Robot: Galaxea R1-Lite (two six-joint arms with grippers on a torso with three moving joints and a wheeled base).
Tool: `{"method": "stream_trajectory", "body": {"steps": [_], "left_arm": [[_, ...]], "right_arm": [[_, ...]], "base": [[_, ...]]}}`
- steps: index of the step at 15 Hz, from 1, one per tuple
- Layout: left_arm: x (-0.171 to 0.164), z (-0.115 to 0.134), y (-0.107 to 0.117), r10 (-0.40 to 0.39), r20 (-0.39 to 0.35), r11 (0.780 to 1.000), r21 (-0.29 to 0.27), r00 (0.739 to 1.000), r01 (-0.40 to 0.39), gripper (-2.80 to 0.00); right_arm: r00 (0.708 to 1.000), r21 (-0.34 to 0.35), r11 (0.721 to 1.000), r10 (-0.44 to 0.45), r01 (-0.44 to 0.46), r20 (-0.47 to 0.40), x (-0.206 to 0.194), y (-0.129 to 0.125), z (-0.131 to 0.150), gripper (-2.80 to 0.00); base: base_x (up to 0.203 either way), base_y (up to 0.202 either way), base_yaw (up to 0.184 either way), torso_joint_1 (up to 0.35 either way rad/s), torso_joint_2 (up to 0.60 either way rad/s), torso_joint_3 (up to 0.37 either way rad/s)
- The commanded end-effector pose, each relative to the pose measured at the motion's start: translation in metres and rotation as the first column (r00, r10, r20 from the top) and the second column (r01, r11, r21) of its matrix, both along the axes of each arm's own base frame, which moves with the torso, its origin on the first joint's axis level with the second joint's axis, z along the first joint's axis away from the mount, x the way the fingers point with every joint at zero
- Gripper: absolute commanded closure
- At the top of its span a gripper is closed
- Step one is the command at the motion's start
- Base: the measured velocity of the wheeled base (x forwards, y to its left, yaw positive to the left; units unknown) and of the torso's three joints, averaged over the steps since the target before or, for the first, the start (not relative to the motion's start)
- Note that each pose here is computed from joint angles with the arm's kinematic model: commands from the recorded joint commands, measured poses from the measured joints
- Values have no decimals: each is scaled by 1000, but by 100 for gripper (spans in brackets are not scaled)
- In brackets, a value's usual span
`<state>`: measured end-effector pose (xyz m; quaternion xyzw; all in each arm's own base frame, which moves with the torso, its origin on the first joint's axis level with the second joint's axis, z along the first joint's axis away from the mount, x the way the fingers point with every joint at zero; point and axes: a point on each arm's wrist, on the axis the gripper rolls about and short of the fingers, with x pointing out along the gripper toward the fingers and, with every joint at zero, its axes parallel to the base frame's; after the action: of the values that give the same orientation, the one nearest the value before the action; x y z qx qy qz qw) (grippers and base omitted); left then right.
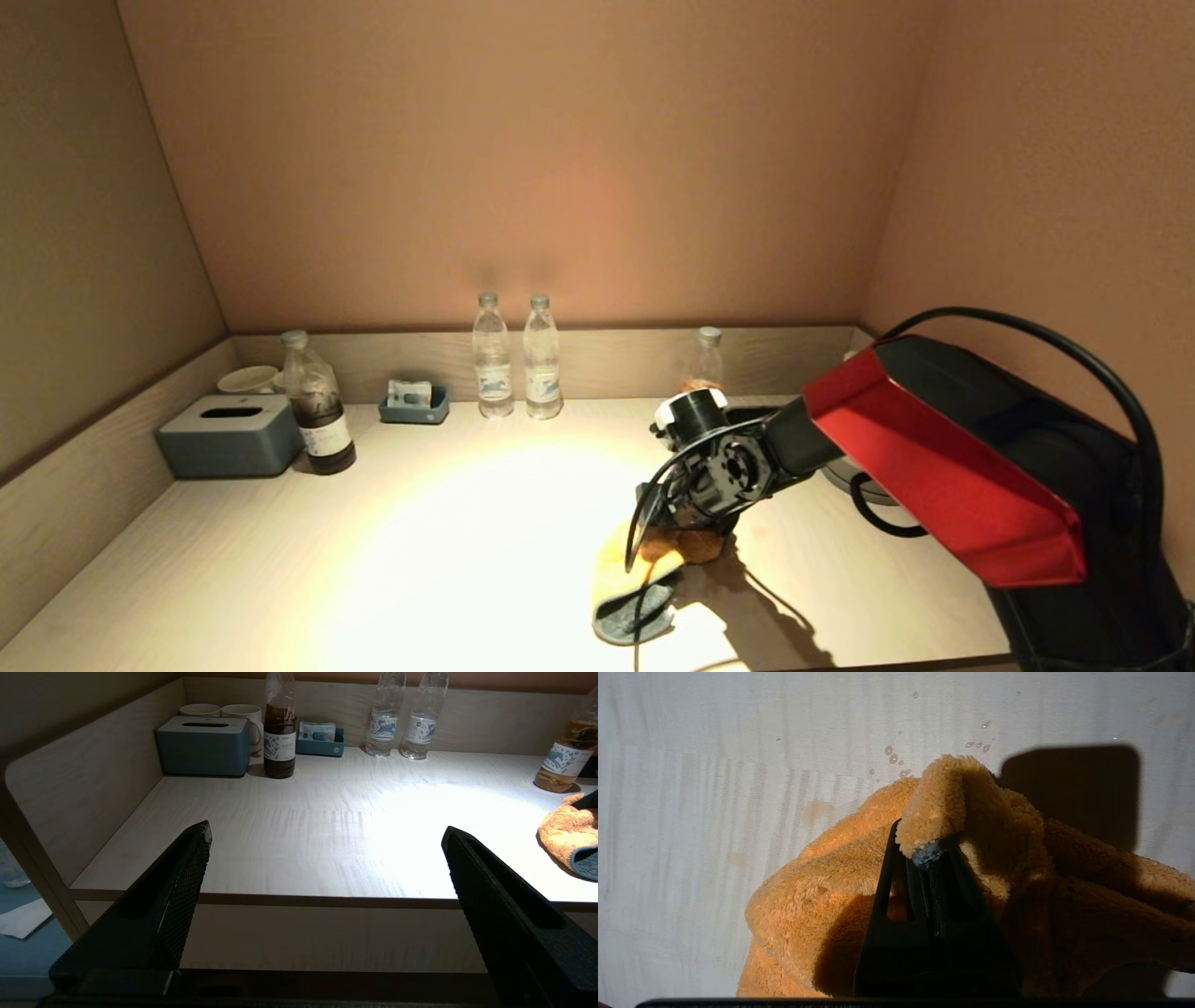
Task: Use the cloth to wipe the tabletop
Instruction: Sweep the stains on the table
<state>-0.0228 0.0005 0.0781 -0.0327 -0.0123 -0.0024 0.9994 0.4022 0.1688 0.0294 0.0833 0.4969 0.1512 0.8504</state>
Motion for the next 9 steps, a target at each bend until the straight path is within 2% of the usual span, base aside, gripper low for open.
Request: {"method": "stream_trajectory", "body": {"steps": [1, 3, 4, 7, 9], "left_arm": [[0, 0, 0, -1, 1, 1000, -1, 1000, 1, -280], [0, 0, 0, -1, 1, 1000, 1, 1000, 1, -280], [0, 0, 0, 0, 1, 1000, 3, 1000, 0, 0], [0, 0, 0, -1, 1, 1000, 2, 1000, 1, 0], [0, 0, 0, -1, 1, 1000, 2, 1000, 1, 0]], "right_arm": [[992, 1, 996, -94, 95, -78, -2, -19, 7, 0], [984, -7, 989, -149, 149, -99, -3, -31, 12, 0], [983, -9, 988, -152, 152, -99, -4, -31, 12, 0], [975, -7, 977, -213, 213, -54, -17, -50, 44, 0], [968, -12, 970, -244, 243, -53, -25, -63, 52, 0]], "base": [[0, 0, 0, 0, 0, 0], [0, 0, 0, 0, 0, 0], [0, 0, 0, 0, 0, 0], [0, 0, 0, 0, 0, 0], [0, 0, 0, 0, 0, 0]]}}
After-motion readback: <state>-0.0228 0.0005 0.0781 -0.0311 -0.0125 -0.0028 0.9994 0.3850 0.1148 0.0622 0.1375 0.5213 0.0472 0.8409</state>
